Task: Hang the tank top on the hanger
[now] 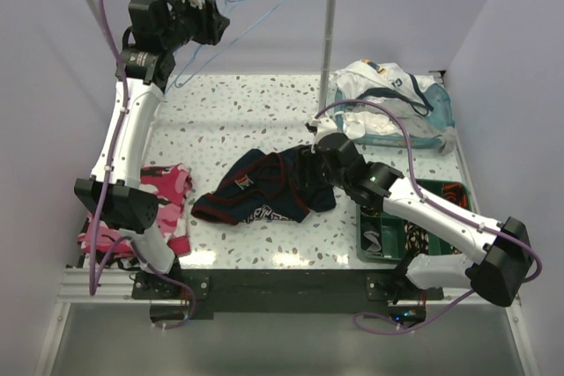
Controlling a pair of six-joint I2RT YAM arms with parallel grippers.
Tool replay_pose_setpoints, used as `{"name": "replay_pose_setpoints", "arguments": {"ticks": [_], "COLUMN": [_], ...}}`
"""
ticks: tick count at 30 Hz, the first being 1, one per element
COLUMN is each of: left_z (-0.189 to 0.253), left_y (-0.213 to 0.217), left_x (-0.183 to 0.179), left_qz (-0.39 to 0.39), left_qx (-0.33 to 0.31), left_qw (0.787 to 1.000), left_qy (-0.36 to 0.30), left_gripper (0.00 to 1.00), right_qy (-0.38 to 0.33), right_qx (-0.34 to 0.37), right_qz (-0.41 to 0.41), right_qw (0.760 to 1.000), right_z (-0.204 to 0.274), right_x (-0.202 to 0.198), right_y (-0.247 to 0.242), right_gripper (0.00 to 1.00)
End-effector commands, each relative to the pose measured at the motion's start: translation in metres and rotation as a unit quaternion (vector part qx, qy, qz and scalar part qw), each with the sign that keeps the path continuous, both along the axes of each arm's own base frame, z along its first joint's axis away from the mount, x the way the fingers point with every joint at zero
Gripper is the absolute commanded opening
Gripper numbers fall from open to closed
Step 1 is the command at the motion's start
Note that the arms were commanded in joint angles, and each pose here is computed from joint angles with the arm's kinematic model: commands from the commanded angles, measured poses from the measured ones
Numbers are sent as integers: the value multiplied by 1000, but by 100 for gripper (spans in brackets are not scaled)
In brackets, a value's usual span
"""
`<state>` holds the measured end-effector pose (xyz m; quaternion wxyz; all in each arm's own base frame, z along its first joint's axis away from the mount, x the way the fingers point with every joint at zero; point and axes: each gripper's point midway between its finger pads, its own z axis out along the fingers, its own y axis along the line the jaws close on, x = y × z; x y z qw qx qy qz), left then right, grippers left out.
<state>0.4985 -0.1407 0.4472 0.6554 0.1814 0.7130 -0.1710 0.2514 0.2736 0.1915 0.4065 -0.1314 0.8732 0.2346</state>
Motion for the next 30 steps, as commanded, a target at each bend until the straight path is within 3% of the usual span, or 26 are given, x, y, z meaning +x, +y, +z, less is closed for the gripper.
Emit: {"name": "replay_pose_setpoints", "arguments": {"ticks": [1,13,23,30], "left_z": [0,-6,11,40], "left_y": [1,-5,-13,-26], "left_x": [9,11,9,-3], "left_qz": [-7,-17,-34,-45], "left_qx": [3,-9,-36,-54], "left_qw": [1000,1000,998,995], "left_qy": [-14,-10,-30,-67], "left_gripper": [53,36,0,0], "right_qy": [-13,-16,-23,-28], "right_qx": [13,12,9,9], "right_qz": [-7,-8,-14,-20], "right_qw": [1000,1000,1000,999], "right_z": [6,7,12,16], "right_x": [5,5,6,7], "right_y": [1,1,-3,-6], "right_gripper": [60,60,60,60]}}
